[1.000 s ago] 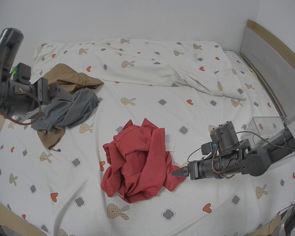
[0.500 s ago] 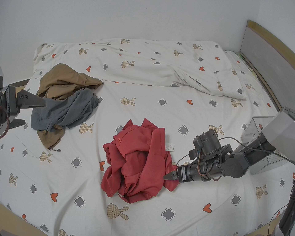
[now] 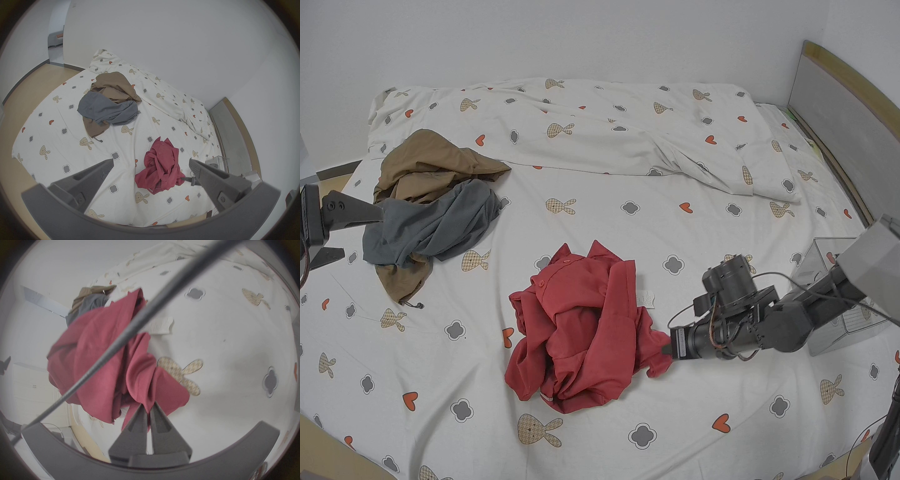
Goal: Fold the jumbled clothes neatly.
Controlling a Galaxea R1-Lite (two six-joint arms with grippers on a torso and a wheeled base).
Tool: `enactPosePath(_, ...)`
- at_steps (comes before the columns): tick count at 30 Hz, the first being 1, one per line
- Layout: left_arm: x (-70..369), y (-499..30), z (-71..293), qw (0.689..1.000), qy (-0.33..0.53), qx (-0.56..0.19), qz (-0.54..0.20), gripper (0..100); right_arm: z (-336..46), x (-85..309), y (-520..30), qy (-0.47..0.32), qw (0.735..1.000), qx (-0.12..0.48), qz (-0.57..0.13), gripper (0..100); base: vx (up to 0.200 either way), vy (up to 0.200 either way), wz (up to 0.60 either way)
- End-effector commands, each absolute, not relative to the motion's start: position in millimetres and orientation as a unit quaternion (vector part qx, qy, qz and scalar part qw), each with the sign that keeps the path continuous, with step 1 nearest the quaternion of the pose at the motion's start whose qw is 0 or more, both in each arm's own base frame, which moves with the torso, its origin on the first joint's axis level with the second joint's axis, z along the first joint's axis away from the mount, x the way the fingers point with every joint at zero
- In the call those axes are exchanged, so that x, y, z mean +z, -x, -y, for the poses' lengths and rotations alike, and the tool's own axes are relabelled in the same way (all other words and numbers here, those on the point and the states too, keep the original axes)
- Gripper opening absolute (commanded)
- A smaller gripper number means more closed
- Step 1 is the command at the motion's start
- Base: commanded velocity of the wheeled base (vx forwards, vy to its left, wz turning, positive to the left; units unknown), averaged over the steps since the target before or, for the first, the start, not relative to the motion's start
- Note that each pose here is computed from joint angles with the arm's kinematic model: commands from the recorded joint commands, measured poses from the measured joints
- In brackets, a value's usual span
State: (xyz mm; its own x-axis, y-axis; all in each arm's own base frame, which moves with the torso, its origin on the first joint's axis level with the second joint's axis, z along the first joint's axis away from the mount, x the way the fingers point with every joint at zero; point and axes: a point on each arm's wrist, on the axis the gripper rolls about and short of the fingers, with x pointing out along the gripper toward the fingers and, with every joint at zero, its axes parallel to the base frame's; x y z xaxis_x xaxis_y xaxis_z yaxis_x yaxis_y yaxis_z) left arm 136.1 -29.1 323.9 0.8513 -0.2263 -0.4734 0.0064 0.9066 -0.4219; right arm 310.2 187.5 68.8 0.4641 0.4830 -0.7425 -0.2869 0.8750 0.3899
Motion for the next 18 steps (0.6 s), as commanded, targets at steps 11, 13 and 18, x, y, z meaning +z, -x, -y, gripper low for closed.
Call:
enactPosePath(11, 322.0, -137.7, 29.7, 0.938, 0.206, -0.061, -0.270, 100, -72.2, 240.4, -304.7, -0.189, 0.936, 0.147, -0.257, 0, 0.000, 0.000, 0.00)
enactPosePath(13, 322.0, -137.7, 29.7, 0.938, 0.206, -0.061, -0.270, 100, -67.7, 242.6, -304.7, -0.189, 0.938, 0.141, -0.252, 0, 0.000, 0.000, 0.00)
enactPosePath(18, 320.5, -138.0, 29.7, 0.938, 0.206, -0.061, -0.272, 100, -57.3, 244.6, -309.6, -0.192, 0.942, 0.125, -0.244, 0, 0.000, 0.000, 0.00)
